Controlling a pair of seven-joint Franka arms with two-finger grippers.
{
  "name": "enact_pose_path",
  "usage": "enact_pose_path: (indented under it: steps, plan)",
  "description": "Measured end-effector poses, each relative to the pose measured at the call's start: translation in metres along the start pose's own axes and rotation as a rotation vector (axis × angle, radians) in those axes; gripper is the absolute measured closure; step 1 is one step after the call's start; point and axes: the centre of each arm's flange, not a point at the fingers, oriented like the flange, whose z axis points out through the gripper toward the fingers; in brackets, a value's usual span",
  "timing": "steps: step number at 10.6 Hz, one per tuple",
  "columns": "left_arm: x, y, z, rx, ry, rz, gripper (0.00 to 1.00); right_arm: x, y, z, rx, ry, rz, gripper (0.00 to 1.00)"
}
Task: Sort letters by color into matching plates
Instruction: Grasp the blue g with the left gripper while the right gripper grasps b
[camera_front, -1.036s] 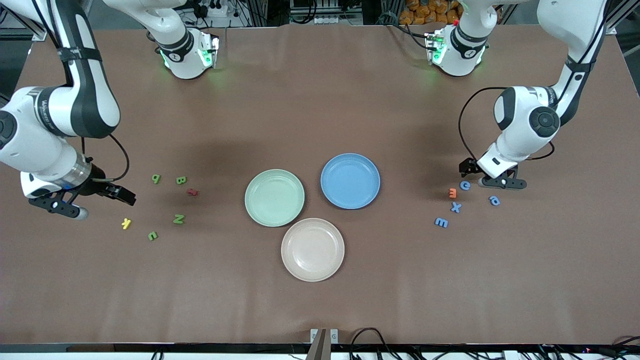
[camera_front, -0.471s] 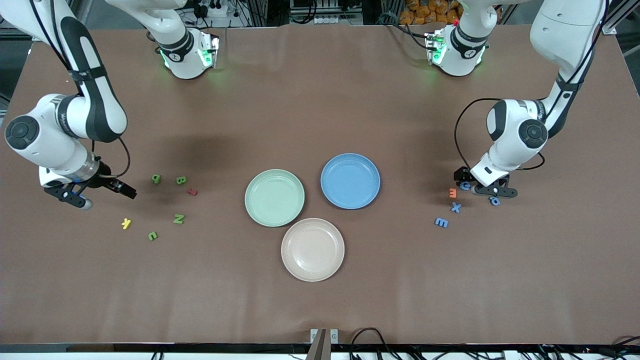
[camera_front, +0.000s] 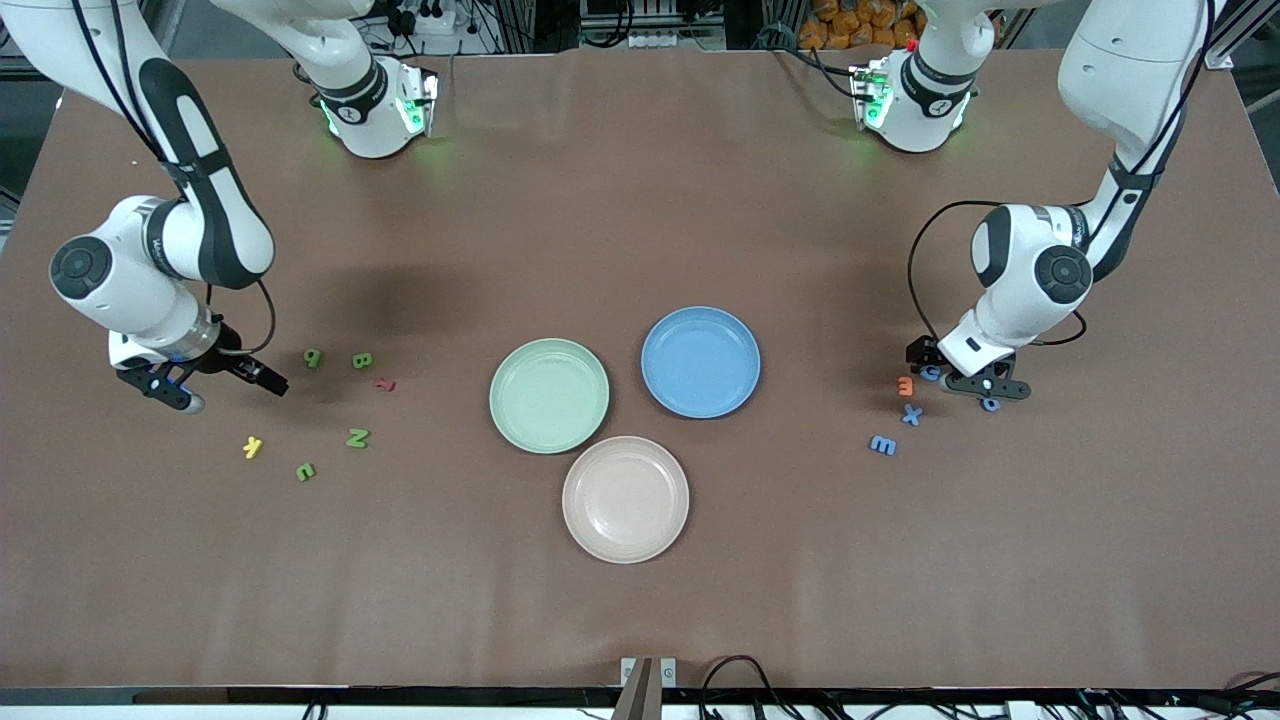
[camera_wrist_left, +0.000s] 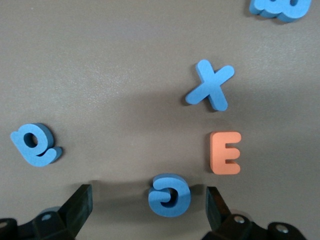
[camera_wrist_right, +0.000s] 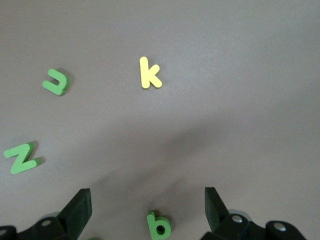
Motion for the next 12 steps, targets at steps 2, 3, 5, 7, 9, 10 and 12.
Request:
enact_pose_path:
  steps: [2, 3, 5, 7, 9, 10, 12]
  plan:
    - [0.000, 0.000, 0.001, 0.000, 0.000, 0.005, 0.00, -0.008, 0.004, 0.009, 0.005, -0.004, 0.015, 0.00]
    - [0.000, -0.002, 0.001, 0.000, -0.001, 0.016, 0.00, -0.014, 0.006, 0.016, 0.006, -0.002, 0.020, 0.00]
    - [-0.001, -0.010, 0.002, 0.005, -0.004, 0.022, 0.00, -0.027, 0.011, 0.035, -0.001, -0.017, 0.028, 0.00]
    - [-0.002, -0.014, 0.003, 0.006, -0.005, 0.019, 0.00, -0.035, 0.014, 0.046, -0.008, -0.037, 0.030, 0.00]
    - [-0.002, -0.014, 0.003, 0.006, -0.006, 0.020, 0.00, -0.041, 0.017, 0.051, -0.014, -0.053, 0.031, 0.00]
    - [-0.002, -0.014, 0.003, 0.006, -0.005, 0.020, 0.00, -0.044, 0.017, 0.053, -0.016, -0.058, 0.031, 0.00]
    - [-0.001, -0.012, 0.002, 0.006, -0.004, 0.023, 0.00, -0.047, 0.018, 0.056, -0.018, -0.066, 0.031, 0.00]
